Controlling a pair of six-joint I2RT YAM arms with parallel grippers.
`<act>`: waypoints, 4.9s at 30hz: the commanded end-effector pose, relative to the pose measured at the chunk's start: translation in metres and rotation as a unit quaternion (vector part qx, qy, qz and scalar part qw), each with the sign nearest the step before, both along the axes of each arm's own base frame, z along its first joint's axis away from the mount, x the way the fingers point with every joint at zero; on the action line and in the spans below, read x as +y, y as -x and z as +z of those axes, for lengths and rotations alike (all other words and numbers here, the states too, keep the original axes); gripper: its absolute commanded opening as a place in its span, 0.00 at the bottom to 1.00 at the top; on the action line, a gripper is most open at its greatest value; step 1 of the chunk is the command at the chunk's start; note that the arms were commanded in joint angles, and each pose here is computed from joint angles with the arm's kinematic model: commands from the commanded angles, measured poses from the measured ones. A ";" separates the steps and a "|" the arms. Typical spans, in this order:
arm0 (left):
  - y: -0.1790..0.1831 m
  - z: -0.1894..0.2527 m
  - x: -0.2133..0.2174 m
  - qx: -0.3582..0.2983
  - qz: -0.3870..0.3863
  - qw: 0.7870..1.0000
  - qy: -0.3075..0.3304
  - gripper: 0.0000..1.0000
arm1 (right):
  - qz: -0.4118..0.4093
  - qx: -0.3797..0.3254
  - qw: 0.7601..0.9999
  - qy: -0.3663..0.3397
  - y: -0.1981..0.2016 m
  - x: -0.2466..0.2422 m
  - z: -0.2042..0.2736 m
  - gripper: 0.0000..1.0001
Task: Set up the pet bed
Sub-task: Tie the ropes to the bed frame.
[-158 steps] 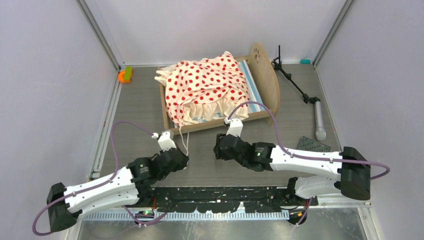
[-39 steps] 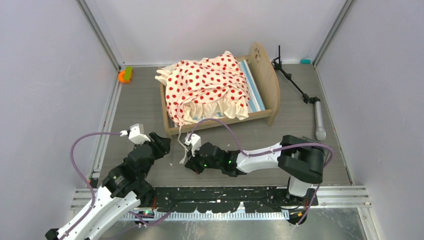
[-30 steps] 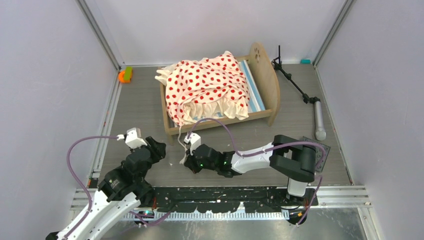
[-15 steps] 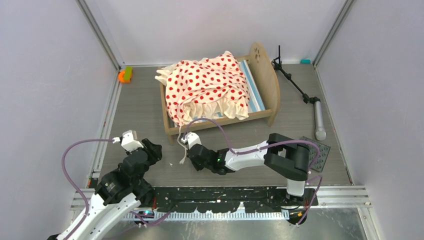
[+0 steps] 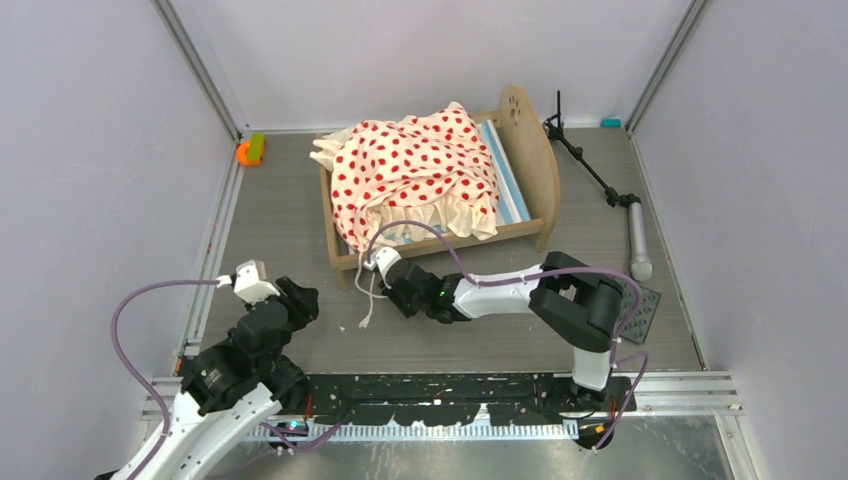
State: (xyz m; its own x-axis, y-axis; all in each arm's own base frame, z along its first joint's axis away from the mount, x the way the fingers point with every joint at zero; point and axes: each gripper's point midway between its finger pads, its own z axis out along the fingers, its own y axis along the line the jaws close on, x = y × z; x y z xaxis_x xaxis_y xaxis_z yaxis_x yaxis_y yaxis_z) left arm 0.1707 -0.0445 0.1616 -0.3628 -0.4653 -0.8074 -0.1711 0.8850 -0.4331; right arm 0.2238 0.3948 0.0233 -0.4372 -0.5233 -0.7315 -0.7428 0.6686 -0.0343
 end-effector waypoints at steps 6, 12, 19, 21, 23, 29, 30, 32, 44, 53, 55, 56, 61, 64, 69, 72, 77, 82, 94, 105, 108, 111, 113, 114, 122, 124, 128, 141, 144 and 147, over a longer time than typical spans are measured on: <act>0.006 0.046 0.010 -0.036 0.012 0.999 0.025 0.52 | 0.388 -0.064 0.919 -0.022 0.070 0.022 0.063 0.38; 0.007 0.060 0.004 -0.030 -0.011 0.999 0.017 0.54 | 0.545 -0.081 0.834 0.028 0.067 0.014 0.063 0.46; 0.010 0.066 0.010 -0.035 -0.009 0.999 0.012 0.54 | 0.655 -0.147 0.738 0.066 0.047 0.027 0.059 0.46; 0.012 0.067 0.013 -0.034 -0.006 0.999 0.009 0.54 | 0.668 -0.150 0.725 0.070 0.043 0.034 0.058 0.46; 0.016 0.069 0.019 -0.032 0.003 0.999 0.006 0.53 | 0.684 -0.149 0.709 0.084 0.040 0.037 0.054 0.46; 0.028 0.088 0.042 -0.077 0.037 0.996 0.039 0.50 | 0.711 -0.147 0.681 0.094 0.034 0.048 0.043 0.46; 0.029 0.090 0.046 -0.084 0.042 0.995 0.040 0.50 | 0.714 -0.146 0.678 0.092 0.034 0.050 0.043 0.46; 0.031 0.091 0.051 -0.087 0.051 0.994 0.039 0.50 | 0.723 -0.142 0.670 0.091 0.037 0.052 0.042 0.46; 0.031 0.089 0.053 -0.082 0.055 0.995 0.030 0.51 | 0.749 -0.121 0.643 0.106 0.037 0.065 0.029 0.46; 0.033 0.088 0.055 -0.084 0.056 0.994 0.032 0.51 | 0.762 -0.099 0.630 0.112 0.042 0.071 0.018 0.45; 0.033 0.088 0.055 -0.084 0.057 0.994 0.032 0.52 | 0.764 -0.090 0.628 0.116 0.042 0.071 0.017 0.45; 0.033 0.088 0.055 -0.085 0.057 0.994 0.033 0.52 | 0.766 -0.082 0.626 0.120 0.042 0.070 0.014 0.45; 0.033 0.089 0.056 -0.086 0.058 0.994 0.034 0.52 | 0.770 -0.057 0.618 0.148 0.037 0.062 0.007 0.45; 0.033 0.088 0.056 -0.087 0.058 0.994 0.034 0.52 | 0.769 -0.051 0.618 0.155 0.036 0.061 0.002 0.45; 0.033 0.089 0.057 -0.089 0.060 0.994 0.036 0.51 | 0.768 -0.038 0.611 0.188 0.032 0.054 -0.010 0.44; 0.034 0.089 0.058 -0.089 0.061 0.993 0.036 0.52 | 0.768 -0.038 0.609 0.194 0.031 0.054 -0.014 0.44; 0.034 0.088 0.058 -0.089 0.061 0.993 0.036 0.52 | 0.764 -0.052 0.612 0.197 0.027 0.061 -0.017 0.42; 0.034 0.088 0.059 -0.091 0.065 0.993 0.038 0.51 | 0.753 -0.063 0.627 0.191 0.025 0.073 -0.022 0.27; 0.034 0.088 0.061 -0.091 0.069 0.993 0.037 0.51 | 0.744 -0.055 0.644 0.171 0.035 0.080 -0.022 0.01; 0.025 0.085 0.046 -0.072 0.044 0.996 0.013 0.52 | 0.674 -0.093 0.732 -0.011 0.062 0.099 0.036 0.00; 0.024 0.084 0.044 -0.068 0.040 0.997 0.011 0.53 | 0.649 -0.086 0.756 -0.026 0.059 0.102 0.030 0.00; 0.025 0.085 0.043 -0.069 0.039 0.997 0.013 0.53 | 0.606 -0.114 0.786 -0.051 0.049 0.113 0.033 0.00; 0.025 0.085 0.043 -0.071 0.038 0.997 0.016 0.53 | 0.570 -0.130 0.808 -0.072 0.043 0.117 0.037 0.00; 0.025 0.085 0.043 -0.071 0.039 0.997 0.016 0.52 | 0.554 -0.146 0.815 -0.085 0.038 0.121 0.042 0.00; 0.021 0.083 0.035 -0.059 0.023 0.998 0.006 0.53 | 0.463 -0.166 0.856 -0.157 0.021 0.114 0.055 0.00; 0.020 0.082 0.033 -0.056 0.020 0.998 0.004 0.53 | 0.445 -0.171 0.861 -0.175 0.017 0.110 0.060 0.00; 0.020 0.082 0.032 -0.056 0.020 0.998 0.003 0.53 | 0.416 -0.179 0.869 -0.199 0.012 0.105 0.069 0.00; 0.019 0.081 0.032 -0.056 0.019 0.998 0.002 0.53 | 0.331 -0.203 0.880 -0.272 0.002 0.096 0.088 0.00; 0.018 0.080 0.031 -0.055 0.018 0.998 0.001 0.53 | 0.323 -0.202 0.883 -0.276 0.002 0.092 0.085 0.00; 0.018 0.081 0.030 -0.054 0.017 0.998 0.000 0.53 | 0.306 -0.207 0.885 -0.282 0.000 0.087 0.086 0.00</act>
